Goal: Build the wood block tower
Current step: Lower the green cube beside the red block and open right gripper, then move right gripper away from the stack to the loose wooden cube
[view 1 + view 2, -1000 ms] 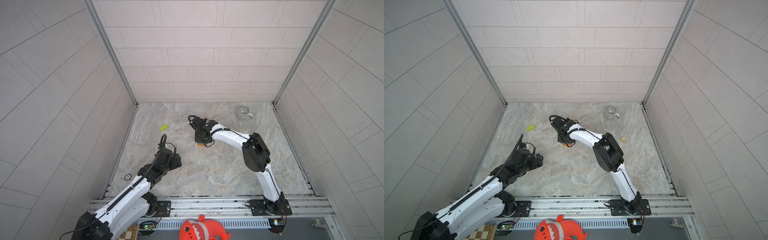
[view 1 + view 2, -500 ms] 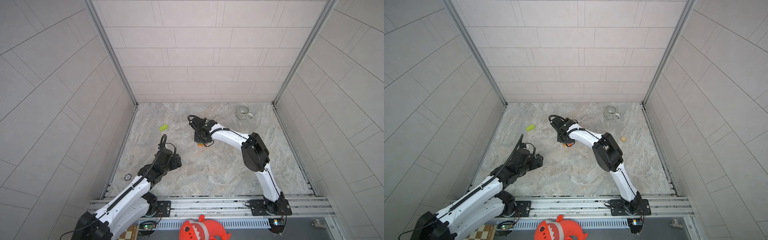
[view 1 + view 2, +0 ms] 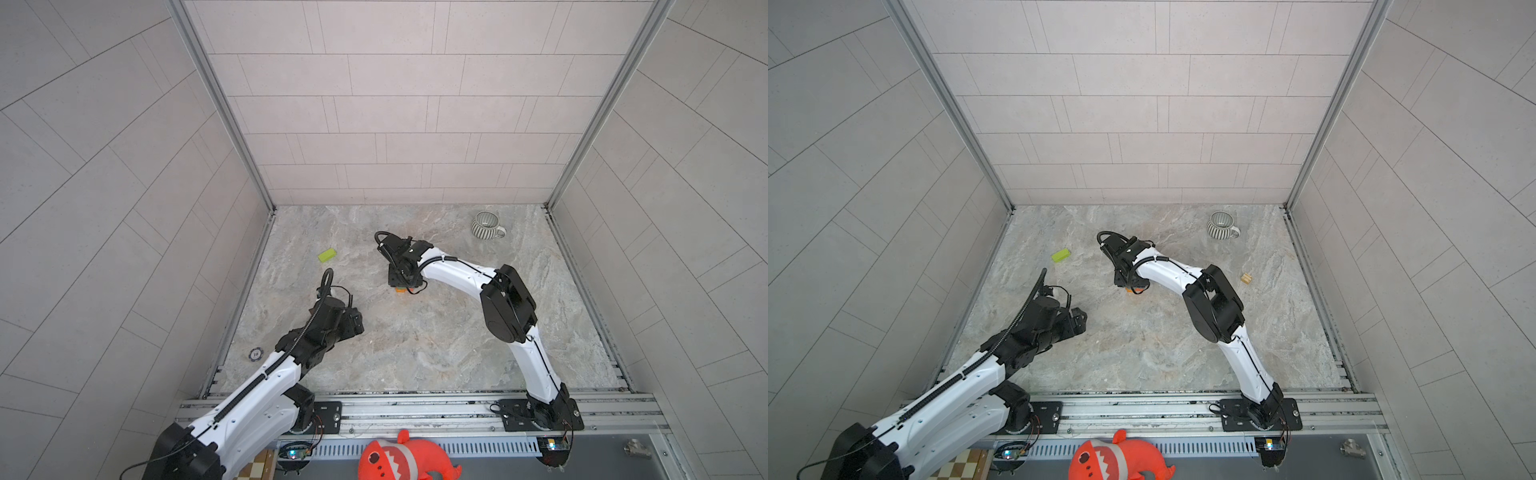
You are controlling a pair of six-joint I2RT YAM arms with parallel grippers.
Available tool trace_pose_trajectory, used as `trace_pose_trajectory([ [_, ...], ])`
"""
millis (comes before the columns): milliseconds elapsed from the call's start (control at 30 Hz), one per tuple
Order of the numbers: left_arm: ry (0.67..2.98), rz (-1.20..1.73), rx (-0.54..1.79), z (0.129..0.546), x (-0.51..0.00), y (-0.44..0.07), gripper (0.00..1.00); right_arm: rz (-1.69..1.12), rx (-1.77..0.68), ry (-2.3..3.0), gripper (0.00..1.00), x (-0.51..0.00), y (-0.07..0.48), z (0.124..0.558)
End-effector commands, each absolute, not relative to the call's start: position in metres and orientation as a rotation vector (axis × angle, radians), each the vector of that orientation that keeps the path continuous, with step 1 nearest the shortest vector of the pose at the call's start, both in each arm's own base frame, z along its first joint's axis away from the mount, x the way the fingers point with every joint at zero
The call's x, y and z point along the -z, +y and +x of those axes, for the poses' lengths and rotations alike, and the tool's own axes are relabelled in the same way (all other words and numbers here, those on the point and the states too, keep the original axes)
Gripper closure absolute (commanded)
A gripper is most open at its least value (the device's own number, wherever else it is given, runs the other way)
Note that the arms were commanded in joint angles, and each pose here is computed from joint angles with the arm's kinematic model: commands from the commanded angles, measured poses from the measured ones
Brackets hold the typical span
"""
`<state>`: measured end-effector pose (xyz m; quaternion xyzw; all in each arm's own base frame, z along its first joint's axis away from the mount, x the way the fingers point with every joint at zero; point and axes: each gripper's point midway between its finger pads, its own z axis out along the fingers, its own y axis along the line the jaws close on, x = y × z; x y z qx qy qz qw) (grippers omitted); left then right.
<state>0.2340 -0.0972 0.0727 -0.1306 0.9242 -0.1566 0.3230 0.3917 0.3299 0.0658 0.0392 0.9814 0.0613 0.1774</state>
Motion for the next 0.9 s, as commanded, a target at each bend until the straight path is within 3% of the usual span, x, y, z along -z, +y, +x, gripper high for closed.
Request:
trace_pose_trajectory([
  [0,2.428,-0.331,0.393,0.231,-0.071,-0.093,0.09,0.109,-0.173,2.763,0.54,-0.084,0.324,0.388],
  [433,2.435,-0.3,0.454,0.232,-0.088,-0.104,0.09,-0.026,-0.28,2.653,0.44,-0.146,0.295,0.361],
  [733,2.479,-0.289,0.398,0.241,-0.085,-0.106,0.07,0.035,-0.233,2.621,0.39,-0.154,0.194,0.348],
  [867,2.492,-0.259,0.355,0.252,-0.088,-0.111,0.04,0.204,-0.172,2.618,0.36,-0.142,0.127,0.349],
])
